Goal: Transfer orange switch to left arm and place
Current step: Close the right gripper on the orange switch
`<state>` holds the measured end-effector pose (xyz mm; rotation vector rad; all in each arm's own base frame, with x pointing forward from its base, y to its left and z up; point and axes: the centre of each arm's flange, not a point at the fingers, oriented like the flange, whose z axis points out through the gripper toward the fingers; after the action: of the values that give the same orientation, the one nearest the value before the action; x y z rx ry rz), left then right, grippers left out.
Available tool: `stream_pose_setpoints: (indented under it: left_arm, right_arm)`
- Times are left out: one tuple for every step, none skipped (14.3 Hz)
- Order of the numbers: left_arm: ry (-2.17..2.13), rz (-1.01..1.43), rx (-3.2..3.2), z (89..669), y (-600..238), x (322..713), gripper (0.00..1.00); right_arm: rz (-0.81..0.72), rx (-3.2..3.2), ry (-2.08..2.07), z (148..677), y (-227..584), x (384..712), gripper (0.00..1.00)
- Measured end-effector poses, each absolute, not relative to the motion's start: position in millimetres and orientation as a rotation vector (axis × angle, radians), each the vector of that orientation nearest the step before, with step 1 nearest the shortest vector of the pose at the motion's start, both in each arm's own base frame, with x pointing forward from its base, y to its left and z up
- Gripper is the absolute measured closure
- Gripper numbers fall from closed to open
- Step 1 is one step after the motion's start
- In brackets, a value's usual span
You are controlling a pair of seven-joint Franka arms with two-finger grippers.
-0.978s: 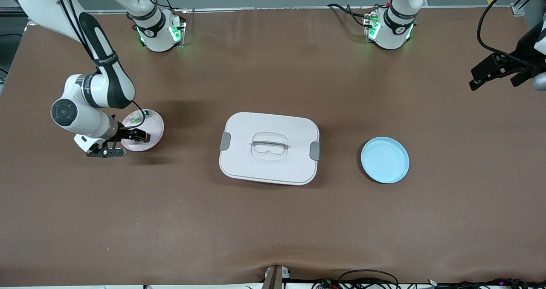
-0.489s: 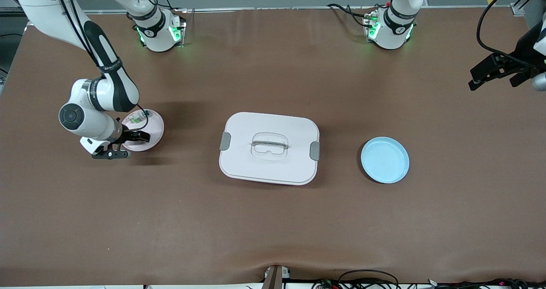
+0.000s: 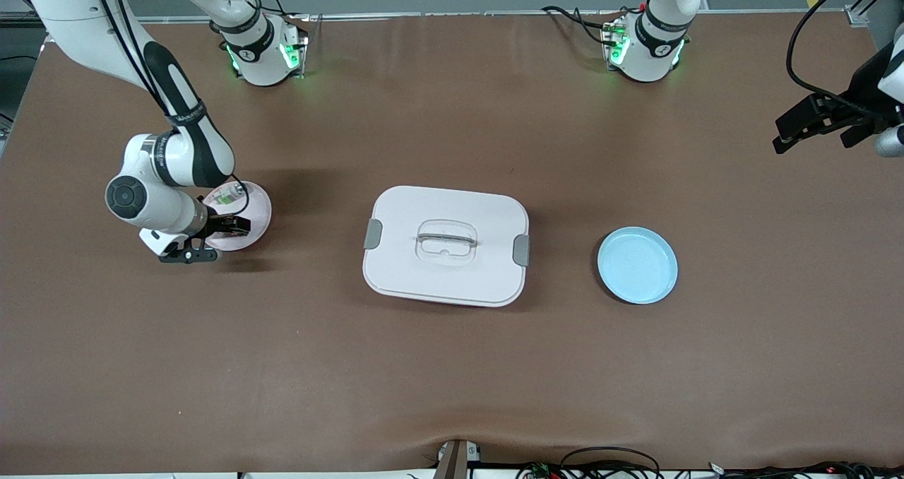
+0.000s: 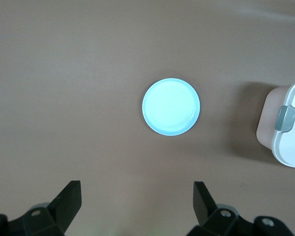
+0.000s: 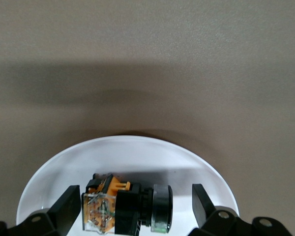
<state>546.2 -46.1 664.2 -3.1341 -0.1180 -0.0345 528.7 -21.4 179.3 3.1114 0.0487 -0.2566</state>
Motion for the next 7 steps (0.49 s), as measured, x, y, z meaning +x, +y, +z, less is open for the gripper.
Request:
stream_pose_setpoints:
  left_arm:
    - [-0.118, -0.034, -3.134, 664.0, -46.1, 546.3, 0.0]
    - [-0.118, -0.034, -3.134, 664.0, -46.0, 546.3, 0.0]
    - [-0.118, -0.034, -3.134, 664.0, -46.0, 546.3, 0.0]
    - [-0.118, -0.034, -3.134, 664.0, -46.0, 546.3, 0.0]
    - [-0.118, -0.034, -3.134, 664.0, -45.8, 546.3, 0.0]
    - [-0.119, -0.034, -3.134, 664.0, -45.7, 546.3, 0.0]
    - [-0.119, -0.034, -3.134, 664.0, -45.5, 546.3, 0.0]
  right_arm:
    - [-0.257, 3.111, 0.049, 177.4, -21.4, 528.5, 0.0]
    - [-0.26, 3.111, 0.049, 176.1, -21.4, 528.2, 0.0]
    - [-0.261, 3.111, 0.049, 175.6, -21.4, 528.0, 0.0]
    - [-0.261, 3.111, 0.049, 175.6, -21.4, 528.1, 0.0]
    - [-0.259, 3.111, 0.049, 175.6, -21.4, 528.2, 0.0]
    - [-0.256, 3.111, 0.049, 175.8, -21.4, 528.4, 0.0]
    - [-0.254, 3.111, 0.048, 175.8, -21.4, 528.5, 0.0]
